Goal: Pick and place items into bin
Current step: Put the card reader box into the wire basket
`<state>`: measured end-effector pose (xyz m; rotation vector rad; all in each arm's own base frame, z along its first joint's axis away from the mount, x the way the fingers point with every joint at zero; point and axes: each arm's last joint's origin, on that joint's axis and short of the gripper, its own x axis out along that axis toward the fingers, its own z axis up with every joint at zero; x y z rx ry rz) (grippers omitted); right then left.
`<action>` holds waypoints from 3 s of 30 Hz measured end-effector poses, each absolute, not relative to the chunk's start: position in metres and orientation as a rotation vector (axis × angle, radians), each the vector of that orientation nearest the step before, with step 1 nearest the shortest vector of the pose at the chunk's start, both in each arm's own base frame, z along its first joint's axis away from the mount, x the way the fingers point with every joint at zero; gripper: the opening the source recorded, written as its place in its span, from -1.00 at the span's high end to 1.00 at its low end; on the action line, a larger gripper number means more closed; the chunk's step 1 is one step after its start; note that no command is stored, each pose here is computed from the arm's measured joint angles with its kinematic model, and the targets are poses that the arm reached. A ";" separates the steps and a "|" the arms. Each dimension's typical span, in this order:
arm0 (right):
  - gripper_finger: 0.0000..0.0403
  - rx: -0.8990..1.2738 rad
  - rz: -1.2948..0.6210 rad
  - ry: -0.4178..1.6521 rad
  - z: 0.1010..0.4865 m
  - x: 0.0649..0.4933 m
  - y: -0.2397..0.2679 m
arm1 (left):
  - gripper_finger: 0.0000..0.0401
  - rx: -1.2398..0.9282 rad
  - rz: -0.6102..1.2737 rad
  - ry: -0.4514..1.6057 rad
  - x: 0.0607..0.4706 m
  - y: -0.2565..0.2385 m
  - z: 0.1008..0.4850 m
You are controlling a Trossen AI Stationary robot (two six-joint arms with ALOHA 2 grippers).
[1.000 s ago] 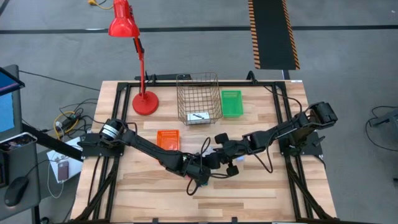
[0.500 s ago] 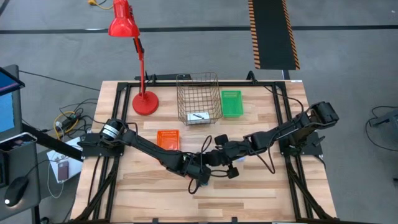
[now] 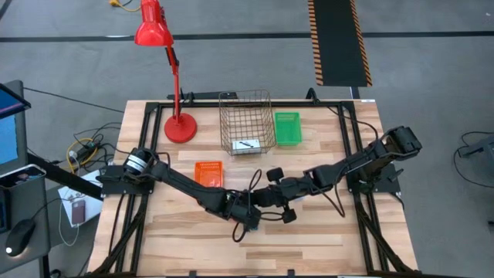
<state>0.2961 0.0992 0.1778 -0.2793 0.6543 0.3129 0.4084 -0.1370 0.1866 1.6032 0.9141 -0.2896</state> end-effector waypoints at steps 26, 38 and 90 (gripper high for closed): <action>1.00 -0.294 0.304 0.650 0.178 0.296 0.101 | 0.80 1.524 -0.421 0.851 0.407 -0.145 0.185; 1.00 -0.297 0.302 0.648 0.178 0.295 0.103 | 0.86 1.536 -0.366 0.874 0.406 -0.144 0.185; 1.00 -0.251 -0.009 0.653 0.271 0.202 0.058 | 0.82 1.088 0.544 1.038 0.361 0.069 0.325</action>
